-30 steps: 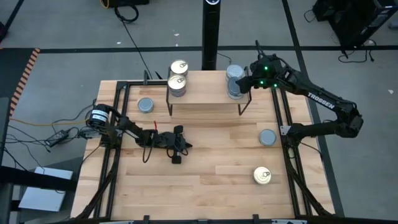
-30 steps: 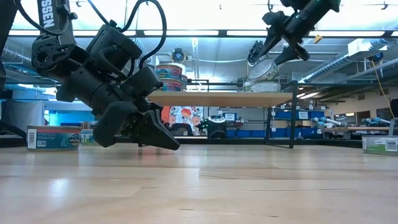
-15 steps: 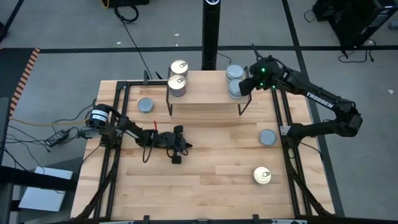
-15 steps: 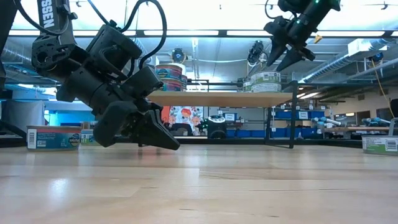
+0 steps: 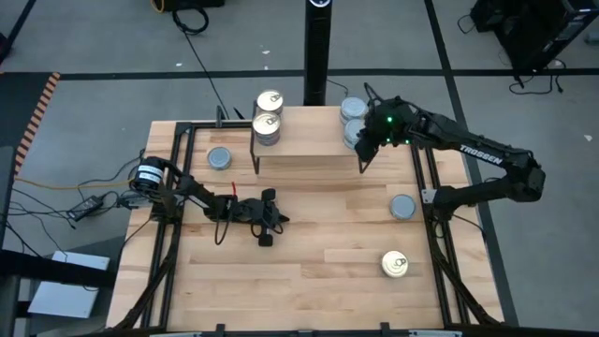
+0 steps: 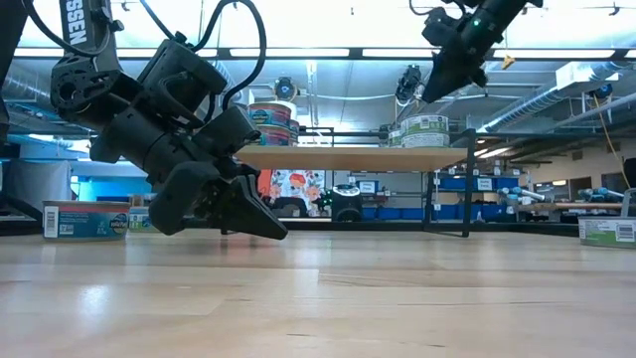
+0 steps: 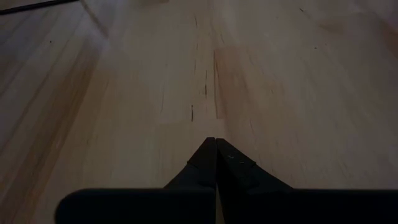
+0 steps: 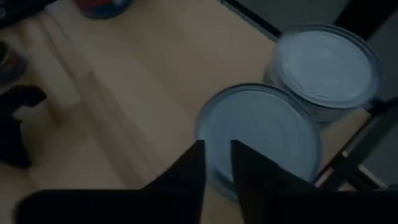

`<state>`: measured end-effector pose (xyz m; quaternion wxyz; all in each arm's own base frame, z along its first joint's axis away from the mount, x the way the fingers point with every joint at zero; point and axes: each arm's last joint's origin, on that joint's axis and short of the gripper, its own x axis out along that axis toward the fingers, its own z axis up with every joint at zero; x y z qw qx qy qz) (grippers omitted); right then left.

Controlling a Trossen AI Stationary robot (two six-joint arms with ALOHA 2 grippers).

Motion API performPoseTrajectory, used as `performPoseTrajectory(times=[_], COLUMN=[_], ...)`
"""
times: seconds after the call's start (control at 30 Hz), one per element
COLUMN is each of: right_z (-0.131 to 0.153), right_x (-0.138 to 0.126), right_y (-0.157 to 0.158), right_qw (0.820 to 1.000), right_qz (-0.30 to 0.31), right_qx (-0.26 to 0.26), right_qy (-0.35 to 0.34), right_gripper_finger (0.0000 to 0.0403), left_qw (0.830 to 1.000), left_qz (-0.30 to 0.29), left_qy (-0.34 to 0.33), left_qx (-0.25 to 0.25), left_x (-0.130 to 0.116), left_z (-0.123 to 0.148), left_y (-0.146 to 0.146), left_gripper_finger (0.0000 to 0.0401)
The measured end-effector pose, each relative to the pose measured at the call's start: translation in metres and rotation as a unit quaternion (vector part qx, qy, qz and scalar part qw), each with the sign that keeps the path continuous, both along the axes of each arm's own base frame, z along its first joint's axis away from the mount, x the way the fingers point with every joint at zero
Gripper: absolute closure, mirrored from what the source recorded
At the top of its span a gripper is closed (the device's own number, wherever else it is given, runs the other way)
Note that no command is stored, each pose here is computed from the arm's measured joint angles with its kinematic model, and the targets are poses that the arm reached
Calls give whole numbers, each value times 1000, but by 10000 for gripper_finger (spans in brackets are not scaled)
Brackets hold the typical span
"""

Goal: Stack canned seafood by type on shelf
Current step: Put the blue pink tuna can on the shelf

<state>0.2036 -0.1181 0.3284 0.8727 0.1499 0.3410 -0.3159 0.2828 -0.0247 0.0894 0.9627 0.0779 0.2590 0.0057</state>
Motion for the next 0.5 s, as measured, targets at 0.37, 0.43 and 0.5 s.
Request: performPoseTrajectory(times=[0.37, 0.43, 0.5], right_z=[0, -4, -13], right_x=[23, 27, 31], right_y=[56, 69, 79], right_qw=[993, 990, 988], right_qz=[82, 95, 105], right_qx=[-81, -98, -109], right_qy=[36, 34, 32], right_gripper_finger=[393, 396, 395], left_qw=[999, 999, 998], left_qz=[-35, -41, -45], left_qy=[0, 0, -2], left_qx=[31, 35, 36], left_x=[-1, -1, -1], left_z=[0, 0, 1], left_y=[-9, -12, -14], left_gripper_finger=[397, 397, 397])
